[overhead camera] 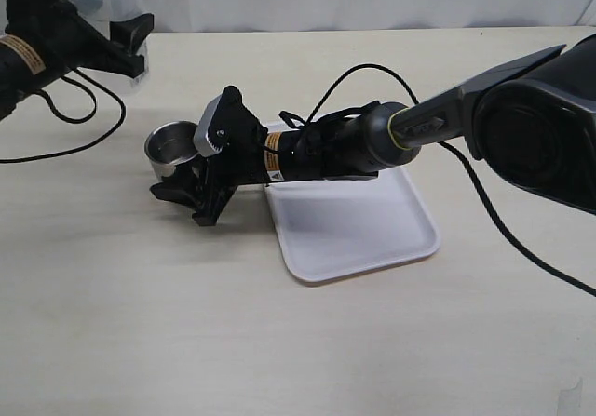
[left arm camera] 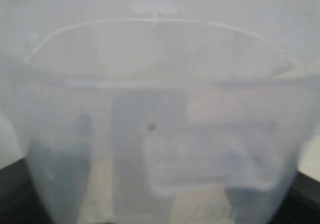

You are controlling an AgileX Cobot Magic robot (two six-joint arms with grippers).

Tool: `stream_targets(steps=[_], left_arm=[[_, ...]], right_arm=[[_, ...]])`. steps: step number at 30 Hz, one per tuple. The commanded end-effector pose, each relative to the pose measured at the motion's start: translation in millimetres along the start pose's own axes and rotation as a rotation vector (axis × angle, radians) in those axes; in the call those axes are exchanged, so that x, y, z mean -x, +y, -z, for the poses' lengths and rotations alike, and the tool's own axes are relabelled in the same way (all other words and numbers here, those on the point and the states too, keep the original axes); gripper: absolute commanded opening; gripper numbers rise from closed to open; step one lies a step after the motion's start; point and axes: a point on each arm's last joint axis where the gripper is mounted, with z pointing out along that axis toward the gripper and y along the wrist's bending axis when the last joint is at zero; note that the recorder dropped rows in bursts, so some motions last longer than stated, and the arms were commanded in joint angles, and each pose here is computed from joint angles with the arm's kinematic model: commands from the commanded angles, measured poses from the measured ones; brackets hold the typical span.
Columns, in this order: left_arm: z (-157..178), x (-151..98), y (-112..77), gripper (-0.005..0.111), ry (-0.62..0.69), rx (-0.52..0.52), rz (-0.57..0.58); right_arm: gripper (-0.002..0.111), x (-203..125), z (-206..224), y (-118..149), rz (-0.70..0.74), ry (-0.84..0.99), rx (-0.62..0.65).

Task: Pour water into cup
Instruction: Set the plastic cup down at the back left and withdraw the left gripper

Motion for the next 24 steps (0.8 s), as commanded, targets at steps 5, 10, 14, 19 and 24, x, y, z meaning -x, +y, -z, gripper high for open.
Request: stream_targets(steps=[5,10,14,19,24], left_arm=[[-34.9,-28.0,20.8,0.0,-0.003,0.119,0.176],[-59.5,-31.3,31.0,0.0,-0.048,0.122,0.202],[-72.6,-32.4,36.9,0.0,-0.069,0.128,0.193],[-80.3,-45.5,40.2,0.0,-0.034,0.151,0.238],[-80.7,-55.6,38.4,0.0,0.015,0.148,0.239]], right_arm=[[0.004,10.3,2.2,-3.2,-0.004,-0.051,-0.015],[0.004,10.3,2.2,-3.2,-0.004,-0.051,-0.015],[0.004,10.3,2.2,-3.2,-0.004,-0.051,-0.015],[0.004,10.3,2.2,-3.2,0.014,-0.051,-0.016],[0.004,10.3,2.2,-3.2,0.02,-0.051,-0.016]])
